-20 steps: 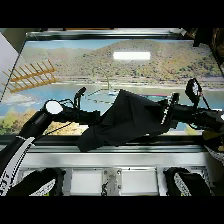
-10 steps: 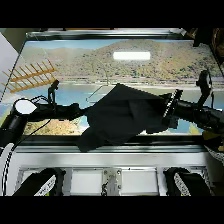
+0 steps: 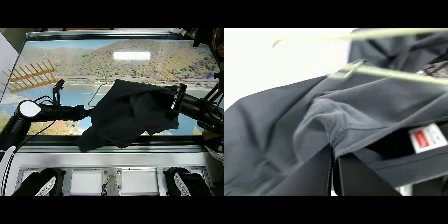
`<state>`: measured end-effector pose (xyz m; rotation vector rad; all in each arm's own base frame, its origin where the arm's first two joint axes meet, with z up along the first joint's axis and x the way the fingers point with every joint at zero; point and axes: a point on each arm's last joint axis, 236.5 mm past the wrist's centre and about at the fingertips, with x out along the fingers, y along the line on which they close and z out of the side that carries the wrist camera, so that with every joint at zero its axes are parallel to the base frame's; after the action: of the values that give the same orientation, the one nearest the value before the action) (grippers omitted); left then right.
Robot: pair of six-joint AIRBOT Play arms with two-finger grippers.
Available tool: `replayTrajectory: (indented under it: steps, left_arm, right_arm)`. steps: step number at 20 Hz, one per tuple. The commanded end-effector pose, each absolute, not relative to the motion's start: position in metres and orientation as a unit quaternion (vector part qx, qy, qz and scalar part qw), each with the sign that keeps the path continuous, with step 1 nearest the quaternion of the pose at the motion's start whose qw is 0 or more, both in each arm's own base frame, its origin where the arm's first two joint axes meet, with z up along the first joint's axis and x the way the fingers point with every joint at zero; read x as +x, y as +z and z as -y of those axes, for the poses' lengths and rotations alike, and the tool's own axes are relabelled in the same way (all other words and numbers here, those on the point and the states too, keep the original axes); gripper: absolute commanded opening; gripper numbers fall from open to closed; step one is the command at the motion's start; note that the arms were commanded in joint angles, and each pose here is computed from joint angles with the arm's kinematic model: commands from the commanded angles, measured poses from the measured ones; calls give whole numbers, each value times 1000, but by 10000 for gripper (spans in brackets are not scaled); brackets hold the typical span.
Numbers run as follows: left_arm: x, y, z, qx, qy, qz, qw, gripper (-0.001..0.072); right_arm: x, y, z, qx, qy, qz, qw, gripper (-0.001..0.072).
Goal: Fold the clothes and pants, and hang the long-sleeved shirts on hangers.
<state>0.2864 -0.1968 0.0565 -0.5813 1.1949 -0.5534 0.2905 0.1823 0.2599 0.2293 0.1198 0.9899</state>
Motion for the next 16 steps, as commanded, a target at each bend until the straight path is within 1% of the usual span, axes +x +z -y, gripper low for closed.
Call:
replayTrajectory:
  steps: [1, 7, 11, 13, 16]
  left_arm:
    - [291, 68, 210, -287, -267, -530, 751, 10]
    - [287, 67, 211, -287, -271, -536, 746, 10]
    - [283, 67, 212, -285, -274, -543, 741, 9]
    - [283, 71, 215, -297, -279, -540, 737, 10]
    - [282, 79, 224, -310, -295, -533, 730, 10]
  right_arm:
    - [290, 268, -183, 122, 477, -45, 869, 6]
    - [294, 266, -182, 131, 474, -47, 869, 6]
    - [312, 268, -174, 172, 455, -32, 873, 6]
    - [317, 272, -172, 199, 456, -18, 867, 7]
    - [324, 274, -176, 220, 462, -6, 859, 6]
